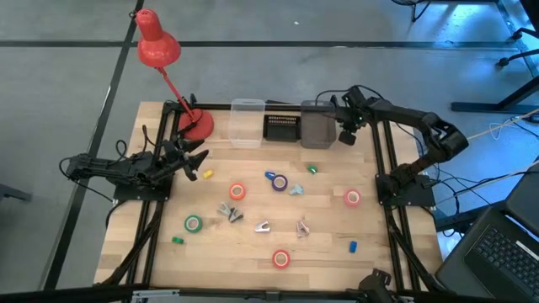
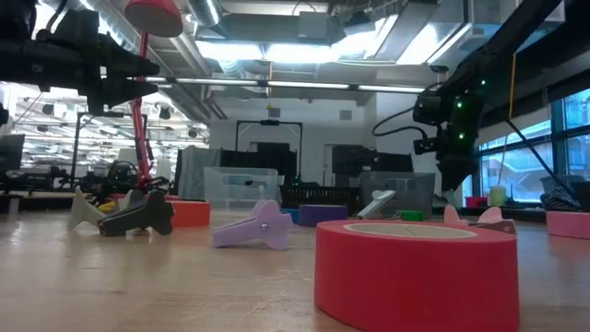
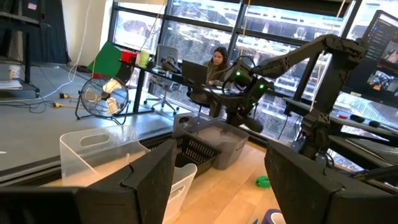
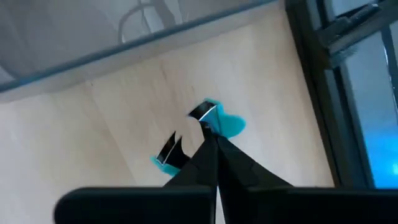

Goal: Pick and place Stapler, Stapler remover, tape
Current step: Put the top blue staple remover into the right black bin, then put the green stapler into the left black bin

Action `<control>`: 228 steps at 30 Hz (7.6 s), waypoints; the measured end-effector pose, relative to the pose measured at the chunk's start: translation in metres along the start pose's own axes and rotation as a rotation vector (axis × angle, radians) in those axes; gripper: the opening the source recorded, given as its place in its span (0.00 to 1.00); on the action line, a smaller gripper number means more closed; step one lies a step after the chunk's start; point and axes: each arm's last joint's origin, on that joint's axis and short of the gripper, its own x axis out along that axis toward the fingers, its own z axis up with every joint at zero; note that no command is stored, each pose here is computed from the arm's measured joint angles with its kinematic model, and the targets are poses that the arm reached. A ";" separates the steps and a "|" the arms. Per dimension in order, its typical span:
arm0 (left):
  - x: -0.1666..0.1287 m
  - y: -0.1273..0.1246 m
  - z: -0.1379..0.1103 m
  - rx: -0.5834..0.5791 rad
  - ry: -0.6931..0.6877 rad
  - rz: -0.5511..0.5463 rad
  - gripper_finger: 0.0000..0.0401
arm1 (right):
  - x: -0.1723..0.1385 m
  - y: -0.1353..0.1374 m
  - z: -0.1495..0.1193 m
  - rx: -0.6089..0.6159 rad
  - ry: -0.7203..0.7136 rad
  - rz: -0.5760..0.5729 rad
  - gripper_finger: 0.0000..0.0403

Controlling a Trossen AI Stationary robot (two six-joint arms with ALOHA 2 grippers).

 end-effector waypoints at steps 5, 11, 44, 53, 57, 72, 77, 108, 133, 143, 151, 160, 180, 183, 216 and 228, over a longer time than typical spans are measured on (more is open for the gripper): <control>0.000 0.000 0.000 0.000 -0.003 0.012 0.59 | -0.020 0.001 -0.003 0.033 -0.031 -0.023 0.00; 0.000 0.001 0.000 0.000 -0.010 0.043 0.59 | -0.055 0.011 -0.002 0.031 -0.141 -0.070 0.00; 0.000 0.002 0.001 -0.003 -0.024 0.089 0.59 | 0.001 0.005 0.084 0.044 -0.233 0.010 0.00; 0.000 0.003 0.001 -0.003 -0.024 0.089 0.59 | 0.026 0.002 0.083 0.054 -0.178 -0.002 0.00; 0.000 0.002 0.001 -0.003 -0.024 0.085 0.59 | 0.027 0.002 0.083 0.054 -0.183 -0.004 0.02; 0.000 0.002 0.001 -0.003 -0.022 0.079 0.59 | 0.012 0.004 0.094 0.038 -0.224 0.004 0.19; 0.000 0.002 0.001 -0.003 -0.022 0.081 0.59 | -0.035 0.016 0.108 -0.011 -0.358 0.084 0.19; 0.000 0.003 0.000 0.032 -0.016 0.107 0.59 | -0.108 0.172 0.066 0.215 -0.105 0.181 0.27; 0.000 0.004 -0.001 0.044 -0.004 0.113 0.59 | -0.036 0.191 0.035 0.242 -0.173 0.306 0.39; 0.000 0.004 -0.001 0.043 -0.004 0.113 0.59 | -0.002 0.201 0.039 0.230 -0.097 0.258 0.59; 0.000 0.004 -0.001 0.043 -0.004 0.112 0.59 | 0.007 0.203 0.042 0.232 -0.101 0.203 0.51; 0.000 0.004 -0.001 0.044 -0.004 0.113 0.59 | 0.001 0.201 0.041 0.241 -0.109 0.237 0.13; 0.000 0.004 -0.001 0.055 -0.009 0.137 0.59 | -0.065 0.202 0.116 0.027 -0.410 0.415 0.14; 0.000 0.004 -0.001 0.054 -0.009 0.138 0.59 | -0.078 0.186 0.132 0.021 -0.473 0.388 0.14; 0.000 0.004 -0.001 0.071 -0.007 0.138 0.59 | 0.043 0.070 0.236 0.001 -0.201 0.272 0.14; 0.000 0.005 -0.003 0.085 0.009 0.142 0.59 | 0.049 0.071 0.238 0.003 -0.212 0.270 0.14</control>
